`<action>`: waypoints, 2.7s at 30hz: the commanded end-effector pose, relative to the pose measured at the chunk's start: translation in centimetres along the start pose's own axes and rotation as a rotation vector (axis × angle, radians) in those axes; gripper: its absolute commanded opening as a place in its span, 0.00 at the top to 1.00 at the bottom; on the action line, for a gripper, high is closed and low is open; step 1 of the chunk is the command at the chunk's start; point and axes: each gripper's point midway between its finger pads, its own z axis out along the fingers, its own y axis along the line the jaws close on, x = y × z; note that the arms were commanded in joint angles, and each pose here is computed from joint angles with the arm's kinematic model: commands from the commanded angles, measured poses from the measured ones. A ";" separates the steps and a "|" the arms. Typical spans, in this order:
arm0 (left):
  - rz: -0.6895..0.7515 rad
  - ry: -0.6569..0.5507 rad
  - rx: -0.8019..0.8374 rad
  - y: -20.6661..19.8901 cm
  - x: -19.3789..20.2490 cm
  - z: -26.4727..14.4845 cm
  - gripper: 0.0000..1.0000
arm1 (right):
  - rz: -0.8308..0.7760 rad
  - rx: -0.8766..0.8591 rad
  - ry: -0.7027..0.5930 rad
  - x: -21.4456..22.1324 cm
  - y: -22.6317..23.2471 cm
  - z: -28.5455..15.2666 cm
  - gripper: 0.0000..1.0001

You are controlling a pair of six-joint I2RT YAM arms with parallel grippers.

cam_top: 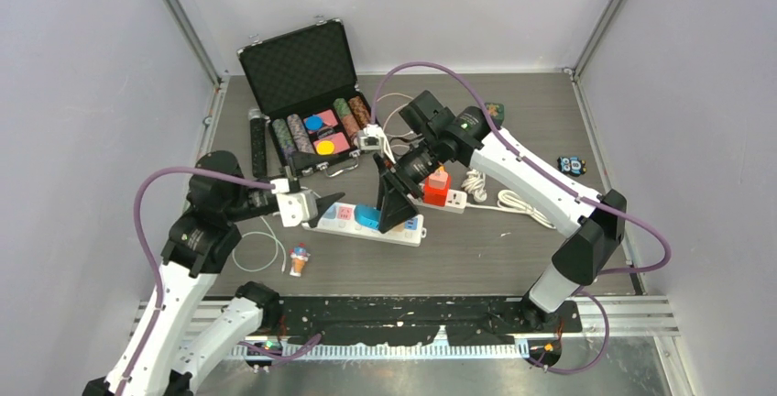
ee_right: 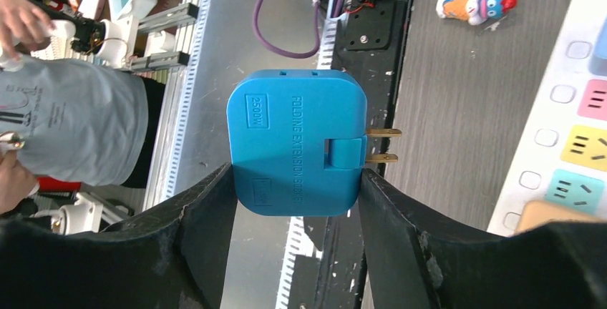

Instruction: Insert the plug

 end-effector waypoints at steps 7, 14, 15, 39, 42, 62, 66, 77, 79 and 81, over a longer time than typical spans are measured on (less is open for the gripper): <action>0.161 -0.035 0.130 -3.3 0.5 -0.4 0.41 | -0.029 -0.132 -0.010 -0.6 2.5 0.4 0.43; 0.113 -0.112 0.230 -5.7 -0.1 0.4 0.43 | -0.028 -0.165 0.004 -0.9 2.7 1.4 0.43; 0.097 -0.113 0.246 -6.2 -0.1 0.5 0.43 | -0.016 -0.164 0.004 -1.0 2.6 1.5 0.43; -0.021 -0.100 0.322 -8.1 0.6 0.7 0.57 | -0.050 -0.066 -0.074 -3.5 0.7 2.0 0.41; -0.027 -0.086 0.317 -8.1 1.1 0.8 0.67 | -0.054 -0.072 -0.075 -3.5 0.8 2.0 0.41; -0.267 0.133 0.256 -7.6 4.8 0.9 1.00 | -0.235 0.512 -0.273 -6.7 -4.5 -2.3 0.04; -0.336 0.107 0.265 -8.0 4.4 1.3 1.00 | -0.367 0.554 -0.365 -7.8 -3.3 -2.9 0.03; -0.414 0.059 0.293 -8.8 3.8 1.6 1.00 | -0.485 0.498 -0.258 -6.5 -2.2 -0.4 0.00; -0.419 0.056 0.296 -8.8 3.6 1.6 1.00 | -0.470 0.492 -0.218 -6.1 -2.2 -0.1 0.00; -0.424 0.049 0.304 -9.0 3.5 1.6 1.00 | -0.458 0.485 -0.184 -5.5 -2.3 0.1 0.00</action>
